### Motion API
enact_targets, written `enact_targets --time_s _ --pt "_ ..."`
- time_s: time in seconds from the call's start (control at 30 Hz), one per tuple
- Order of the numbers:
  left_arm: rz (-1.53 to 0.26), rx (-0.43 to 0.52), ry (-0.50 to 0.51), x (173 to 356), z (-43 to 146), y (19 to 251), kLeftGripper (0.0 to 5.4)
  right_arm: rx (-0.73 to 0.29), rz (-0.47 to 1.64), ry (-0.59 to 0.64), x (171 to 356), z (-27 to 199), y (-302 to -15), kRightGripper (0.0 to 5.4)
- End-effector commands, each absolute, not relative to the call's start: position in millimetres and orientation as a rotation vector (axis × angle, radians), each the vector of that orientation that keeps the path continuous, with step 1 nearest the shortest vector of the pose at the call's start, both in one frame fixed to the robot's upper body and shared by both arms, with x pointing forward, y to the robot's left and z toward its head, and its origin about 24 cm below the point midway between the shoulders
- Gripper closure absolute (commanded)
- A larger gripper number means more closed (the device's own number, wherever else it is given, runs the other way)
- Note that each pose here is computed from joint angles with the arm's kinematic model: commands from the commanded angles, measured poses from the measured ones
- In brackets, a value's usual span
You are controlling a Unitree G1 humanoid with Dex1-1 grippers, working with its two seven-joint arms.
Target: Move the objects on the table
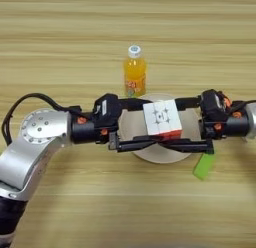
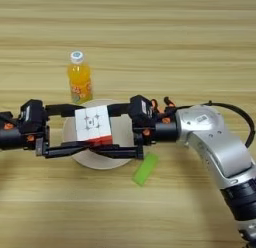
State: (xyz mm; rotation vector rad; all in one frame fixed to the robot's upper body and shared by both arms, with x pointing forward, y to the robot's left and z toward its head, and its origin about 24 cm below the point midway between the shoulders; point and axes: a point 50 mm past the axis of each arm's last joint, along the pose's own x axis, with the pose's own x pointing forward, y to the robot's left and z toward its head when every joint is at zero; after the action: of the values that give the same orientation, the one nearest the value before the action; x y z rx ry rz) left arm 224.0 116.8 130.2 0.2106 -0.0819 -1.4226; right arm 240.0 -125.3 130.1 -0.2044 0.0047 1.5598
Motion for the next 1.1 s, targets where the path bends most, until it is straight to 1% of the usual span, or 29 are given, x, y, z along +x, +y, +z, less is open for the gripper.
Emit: enact_targets --time_s 0.03,0.13,0.4,0.43,0.5,0.63,0.67,0.7,0.77,0.83,0.97,1.1 --pt "-1.408 0.232 -0.106 224.8 134.2 119 2.13 -0.229 1.59 -0.009 239.3 136 -123 1.76" --pt "-1.397 0.231 -0.106 225.2 134.0 121 2.13 -0.227 1.59 -0.01 239.3 137 -123 1.92" --pt "-1.387 0.235 -0.119 225.3 134.9 123 2.13 -0.22 1.589 -0.015 239.1 136 -122 1.98" --pt "-1.387 0.234 -0.122 225.0 134.9 123 1.77 -0.217 1.587 -0.016 239.2 136 -122 1.99" --pt "-1.399 0.229 -0.136 223.2 135.2 123 1.66 -0.213 1.572 -0.02 240.2 135 -123 2.03" --pt "-1.422 0.215 -0.164 217.8 137.0 124 1.26 -0.202 1.545 -0.022 242.0 132 -123 2.08" --pt "-1.417 0.217 -0.166 217.7 136.9 125 1.26 -0.198 1.536 -0.019 242.6 130 -124 2.08" --pt "-1.41 0.217 -0.167 218.2 136.6 126 1.11 -0.195 1.526 -0.016 243.3 129 -124 2.08" --pt "-1.393 0.218 -0.17 219.6 136.1 129 1.02 -0.193 1.497 -0.002 244.9 123 -125 2.08" --pt "-1.383 0.218 -0.174 221.0 136.8 131 0.79 -0.193 1.469 0.013 246.8 117 -125 2.08" --pt "-1.38 0.214 -0.176 219.9 136.7 132 0.5 -0.193 1.396 0.058 251.6 103 -128 2.08" --pt "-1.342 0.208 -0.186 222.9 135.8 135 0.07 -0.221 1.339 0.114 254.5 88 -134 2.08"
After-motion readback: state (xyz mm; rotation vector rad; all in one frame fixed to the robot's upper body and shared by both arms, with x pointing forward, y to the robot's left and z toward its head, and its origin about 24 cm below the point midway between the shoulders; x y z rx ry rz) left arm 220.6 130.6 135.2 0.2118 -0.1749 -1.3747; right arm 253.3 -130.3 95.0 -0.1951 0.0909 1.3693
